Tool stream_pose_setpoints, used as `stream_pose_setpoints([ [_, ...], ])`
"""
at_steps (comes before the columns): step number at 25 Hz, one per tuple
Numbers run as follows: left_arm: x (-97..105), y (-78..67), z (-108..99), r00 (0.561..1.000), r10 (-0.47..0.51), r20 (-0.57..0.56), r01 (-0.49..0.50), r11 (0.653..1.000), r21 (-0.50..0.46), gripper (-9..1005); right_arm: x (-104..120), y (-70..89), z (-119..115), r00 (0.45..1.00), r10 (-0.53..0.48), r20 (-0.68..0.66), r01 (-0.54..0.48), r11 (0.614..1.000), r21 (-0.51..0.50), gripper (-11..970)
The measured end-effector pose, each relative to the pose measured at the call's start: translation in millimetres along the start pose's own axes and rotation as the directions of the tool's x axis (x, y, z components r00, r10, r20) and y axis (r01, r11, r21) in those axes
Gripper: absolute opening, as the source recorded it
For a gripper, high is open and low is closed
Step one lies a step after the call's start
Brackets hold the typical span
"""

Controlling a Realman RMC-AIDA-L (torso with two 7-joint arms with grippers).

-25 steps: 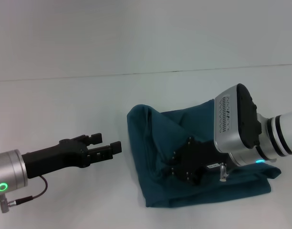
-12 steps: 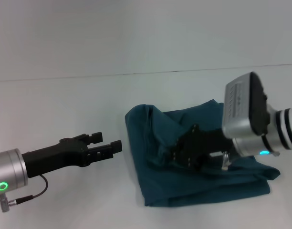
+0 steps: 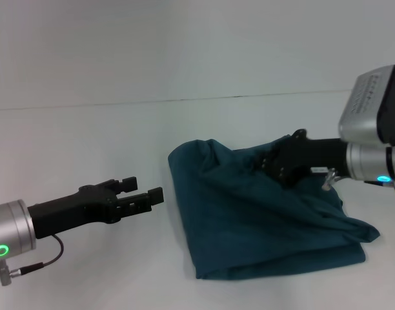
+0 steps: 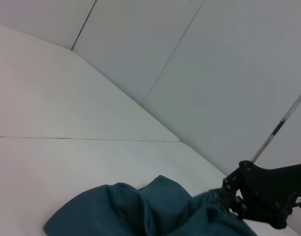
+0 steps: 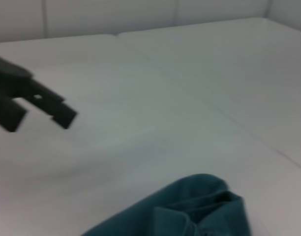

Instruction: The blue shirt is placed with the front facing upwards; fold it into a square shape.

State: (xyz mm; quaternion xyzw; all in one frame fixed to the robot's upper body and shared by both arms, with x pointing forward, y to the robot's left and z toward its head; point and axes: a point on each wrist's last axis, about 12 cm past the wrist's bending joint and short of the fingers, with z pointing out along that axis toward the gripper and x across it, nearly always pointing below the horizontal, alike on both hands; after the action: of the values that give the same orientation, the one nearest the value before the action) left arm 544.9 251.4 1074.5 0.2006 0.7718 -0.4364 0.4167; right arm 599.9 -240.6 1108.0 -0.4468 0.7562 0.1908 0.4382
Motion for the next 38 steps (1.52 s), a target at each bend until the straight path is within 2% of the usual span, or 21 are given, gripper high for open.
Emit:
stream_pose_setpoints([
  [6, -1.3, 0.0, 0.4, 1.0, -0.003, 0.001, 0.003, 1.0, 0.002, 902, 7.1, -12.7, -5.1, 0.997, 0.069, 0.032, -0.072, 0.992, 0.107, 71],
  [17, -2.3, 1.2, 0.1, 1.0, -0.003, 0.002, 0.003, 1.0, -0.006, 902, 17.4, -32.8, -8.9, 0.986, 0.16, 0.049, -0.167, 0.942, 0.29, 71],
  [31, -6.6, 3.7, -1.4, 1.0, 0.001, 0.009, -0.001, 1.0, -0.013, 903, 33.0, -40.9, -4.7, 0.972, 0.23, 0.048, -0.23, 0.887, 0.4, 70],
  [34, -6.6, 3.8, -1.5, 1.0, 0.001, 0.009, 0.0, 1.0, -0.013, 903, 40.0, -43.6, -6.6, 0.958, 0.277, 0.077, -0.282, 0.853, 0.438, 87],
  [38, -6.5, 4.1, -2.0, 1.0, 0.0, 0.01, 0.0, 1.0, -0.015, 903, 49.7, -47.8, -13.2, 0.939, 0.323, 0.114, -0.336, 0.802, 0.493, 253],
])
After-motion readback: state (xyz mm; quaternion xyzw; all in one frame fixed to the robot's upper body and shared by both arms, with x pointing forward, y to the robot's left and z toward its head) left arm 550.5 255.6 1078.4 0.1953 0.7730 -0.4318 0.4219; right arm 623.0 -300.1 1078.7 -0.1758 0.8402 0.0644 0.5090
